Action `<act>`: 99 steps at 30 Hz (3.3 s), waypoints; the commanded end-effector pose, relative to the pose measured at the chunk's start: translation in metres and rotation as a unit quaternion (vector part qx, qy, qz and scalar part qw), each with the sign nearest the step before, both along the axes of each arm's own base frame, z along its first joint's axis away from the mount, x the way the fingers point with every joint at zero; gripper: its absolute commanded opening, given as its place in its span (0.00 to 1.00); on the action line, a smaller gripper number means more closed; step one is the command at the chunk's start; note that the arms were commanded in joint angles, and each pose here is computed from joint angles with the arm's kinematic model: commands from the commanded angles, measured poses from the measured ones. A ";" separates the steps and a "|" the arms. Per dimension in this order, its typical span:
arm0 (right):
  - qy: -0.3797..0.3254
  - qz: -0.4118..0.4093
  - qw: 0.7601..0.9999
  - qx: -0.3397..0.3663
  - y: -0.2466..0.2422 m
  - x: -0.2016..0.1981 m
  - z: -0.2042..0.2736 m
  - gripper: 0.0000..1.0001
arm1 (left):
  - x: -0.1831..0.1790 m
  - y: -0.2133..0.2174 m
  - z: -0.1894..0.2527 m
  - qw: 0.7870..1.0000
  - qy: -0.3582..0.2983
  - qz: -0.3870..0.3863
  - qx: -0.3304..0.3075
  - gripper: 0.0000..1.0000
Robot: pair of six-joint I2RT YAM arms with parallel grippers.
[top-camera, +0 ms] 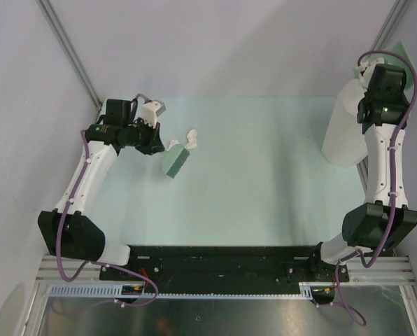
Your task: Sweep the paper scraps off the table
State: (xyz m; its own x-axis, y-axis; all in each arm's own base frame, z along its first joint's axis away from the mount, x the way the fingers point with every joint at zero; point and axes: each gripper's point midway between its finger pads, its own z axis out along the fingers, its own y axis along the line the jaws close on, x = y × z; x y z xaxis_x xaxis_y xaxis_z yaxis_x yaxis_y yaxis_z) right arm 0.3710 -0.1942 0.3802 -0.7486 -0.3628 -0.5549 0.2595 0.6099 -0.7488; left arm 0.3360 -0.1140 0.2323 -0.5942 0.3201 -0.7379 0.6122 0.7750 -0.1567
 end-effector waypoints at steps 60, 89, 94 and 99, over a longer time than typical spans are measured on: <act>0.377 0.235 0.758 0.478 0.447 -0.126 -0.272 0.00 | 0.093 -0.007 0.059 0.989 -0.096 0.094 0.064 0.00; 0.449 0.204 0.829 0.263 0.426 -0.141 -0.353 0.39 | 0.143 -0.087 -0.038 0.990 -0.055 -0.049 0.118 0.00; 0.382 0.250 0.852 0.258 0.439 -0.135 -0.325 0.78 | 0.144 -0.090 -0.039 0.991 -0.055 -0.057 0.112 0.00; 0.303 0.292 0.861 0.285 0.445 -0.129 -0.294 0.86 | 0.143 -0.092 -0.044 0.991 -0.049 -0.060 0.110 0.00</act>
